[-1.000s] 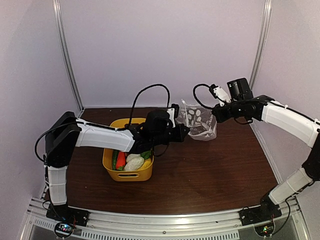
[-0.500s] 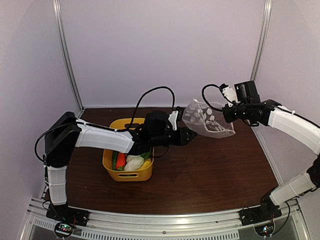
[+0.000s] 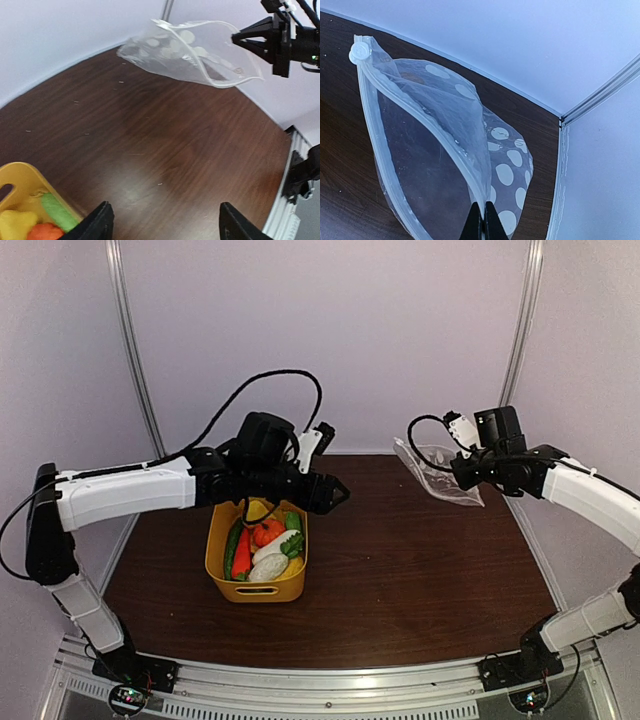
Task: Place the food in the zip-top bag and seal the zipper
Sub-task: Open the zipper food storage bag, then pick up the fake vegetable from the bin.
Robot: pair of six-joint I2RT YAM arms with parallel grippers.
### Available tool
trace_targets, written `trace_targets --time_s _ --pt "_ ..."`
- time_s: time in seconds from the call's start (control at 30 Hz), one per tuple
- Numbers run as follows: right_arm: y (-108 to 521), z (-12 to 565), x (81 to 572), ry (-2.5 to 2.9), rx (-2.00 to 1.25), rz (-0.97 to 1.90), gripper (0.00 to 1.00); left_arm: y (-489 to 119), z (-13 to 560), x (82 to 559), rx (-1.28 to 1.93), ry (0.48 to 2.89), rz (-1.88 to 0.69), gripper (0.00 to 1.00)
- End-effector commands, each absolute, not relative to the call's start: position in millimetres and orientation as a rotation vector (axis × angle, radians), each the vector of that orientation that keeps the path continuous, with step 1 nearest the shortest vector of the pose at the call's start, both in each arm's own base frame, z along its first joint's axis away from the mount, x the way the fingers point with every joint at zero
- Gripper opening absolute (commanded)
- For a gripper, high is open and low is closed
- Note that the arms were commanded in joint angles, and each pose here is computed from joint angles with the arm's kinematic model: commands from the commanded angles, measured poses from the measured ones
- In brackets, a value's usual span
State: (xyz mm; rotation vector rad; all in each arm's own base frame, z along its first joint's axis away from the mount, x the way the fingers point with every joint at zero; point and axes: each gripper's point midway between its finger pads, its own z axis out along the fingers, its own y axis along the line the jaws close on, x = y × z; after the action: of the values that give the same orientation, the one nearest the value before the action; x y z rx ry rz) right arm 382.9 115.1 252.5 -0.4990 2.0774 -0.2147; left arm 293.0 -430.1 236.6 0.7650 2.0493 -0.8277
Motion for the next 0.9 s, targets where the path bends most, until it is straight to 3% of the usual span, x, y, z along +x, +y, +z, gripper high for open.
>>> trace_targets --time_s 0.0,0.13,0.43,0.6,0.8,0.87 --pt "114 253 381 2.074 -0.518 -0.220 0.00 -352 212 300 0.948 2.179 -0.358 0.82" --pt "117 251 382 2.081 -0.531 -0.210 0.00 -305 184 290 1.090 2.332 -0.156 0.83" --pt "120 252 382 2.082 -0.542 -0.192 0.00 -264 114 247 1.215 2.560 -0.249 0.76" --pt "124 248 382 2.087 -0.554 -0.167 0.00 -252 87 256 1.207 2.565 -0.117 0.73" --pt "127 242 383 2.100 -0.567 -0.154 0.00 -270 76 258 1.295 2.467 -0.213 0.62" --pt "128 242 383 2.102 -0.571 -0.145 0.00 -275 74 258 1.311 2.455 -0.243 0.62"
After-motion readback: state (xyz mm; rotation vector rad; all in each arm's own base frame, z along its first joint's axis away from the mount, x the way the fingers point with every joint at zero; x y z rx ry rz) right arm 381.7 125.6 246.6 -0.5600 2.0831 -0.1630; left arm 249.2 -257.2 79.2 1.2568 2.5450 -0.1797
